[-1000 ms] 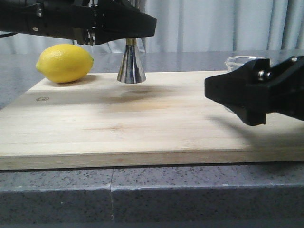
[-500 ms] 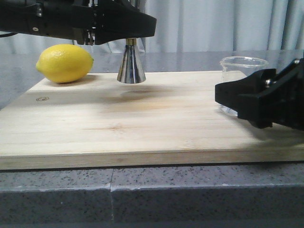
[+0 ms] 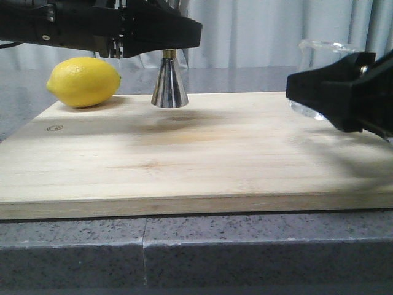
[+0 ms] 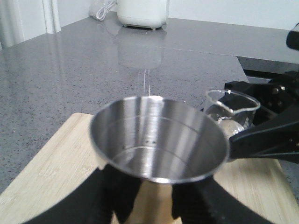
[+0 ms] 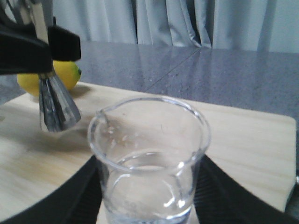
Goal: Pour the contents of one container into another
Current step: 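Lift the beaker with the right gripper over the jigger, then tilt the beaker with the right gripper, pouring liquid into the jigger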
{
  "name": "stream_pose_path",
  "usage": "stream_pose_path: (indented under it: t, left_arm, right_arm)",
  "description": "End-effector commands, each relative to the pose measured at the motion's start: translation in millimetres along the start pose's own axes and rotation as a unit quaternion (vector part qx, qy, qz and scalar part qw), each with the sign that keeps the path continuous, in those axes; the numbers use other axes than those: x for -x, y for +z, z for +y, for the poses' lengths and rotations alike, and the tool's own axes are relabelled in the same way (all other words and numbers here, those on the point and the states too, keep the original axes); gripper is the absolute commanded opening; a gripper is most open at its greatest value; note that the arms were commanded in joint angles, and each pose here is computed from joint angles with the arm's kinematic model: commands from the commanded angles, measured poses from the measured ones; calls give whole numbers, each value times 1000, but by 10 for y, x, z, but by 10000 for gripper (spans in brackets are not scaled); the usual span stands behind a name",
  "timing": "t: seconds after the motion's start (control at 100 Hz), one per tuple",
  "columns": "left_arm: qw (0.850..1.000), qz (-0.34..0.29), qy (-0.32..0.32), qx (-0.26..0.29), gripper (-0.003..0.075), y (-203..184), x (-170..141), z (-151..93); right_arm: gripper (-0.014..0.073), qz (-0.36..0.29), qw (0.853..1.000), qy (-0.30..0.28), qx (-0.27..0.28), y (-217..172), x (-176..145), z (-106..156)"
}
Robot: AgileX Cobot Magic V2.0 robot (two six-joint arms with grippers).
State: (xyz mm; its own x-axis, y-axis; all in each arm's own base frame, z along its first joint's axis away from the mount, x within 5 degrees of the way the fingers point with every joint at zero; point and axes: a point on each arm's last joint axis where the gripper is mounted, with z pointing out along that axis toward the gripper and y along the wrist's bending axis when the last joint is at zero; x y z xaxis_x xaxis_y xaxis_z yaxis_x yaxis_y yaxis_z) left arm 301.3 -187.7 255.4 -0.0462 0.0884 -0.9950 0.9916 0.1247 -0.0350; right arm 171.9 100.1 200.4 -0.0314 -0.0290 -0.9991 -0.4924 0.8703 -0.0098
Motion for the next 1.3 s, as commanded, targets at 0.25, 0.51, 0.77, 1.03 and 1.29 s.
stream_pose_path:
  t: [0.25, 0.51, 0.77, 1.03, 1.29]
  left_arm:
    - [997, -75, 14, -23, 250, -19, 324, -86]
    - [997, -75, 14, -23, 250, -19, 324, -86]
    - [997, -75, 14, -23, 250, -19, 324, -86]
    - [997, -75, 14, -23, 250, -19, 324, -86]
    - [997, -75, 14, -23, 250, -19, 324, -86]
  right_arm:
    - [300, -30, 1000, 2, 3, 234, 857, 5]
    - [300, 70, 996, -58, 18, 445, 1453, 23]
    - [300, 107, 982, -153, 17, 584, 1912, 66]
    - [300, 160, 955, -246, 42, 784, 2121, 290]
    - [300, 188, 926, -319, 69, 949, 2182, 458]
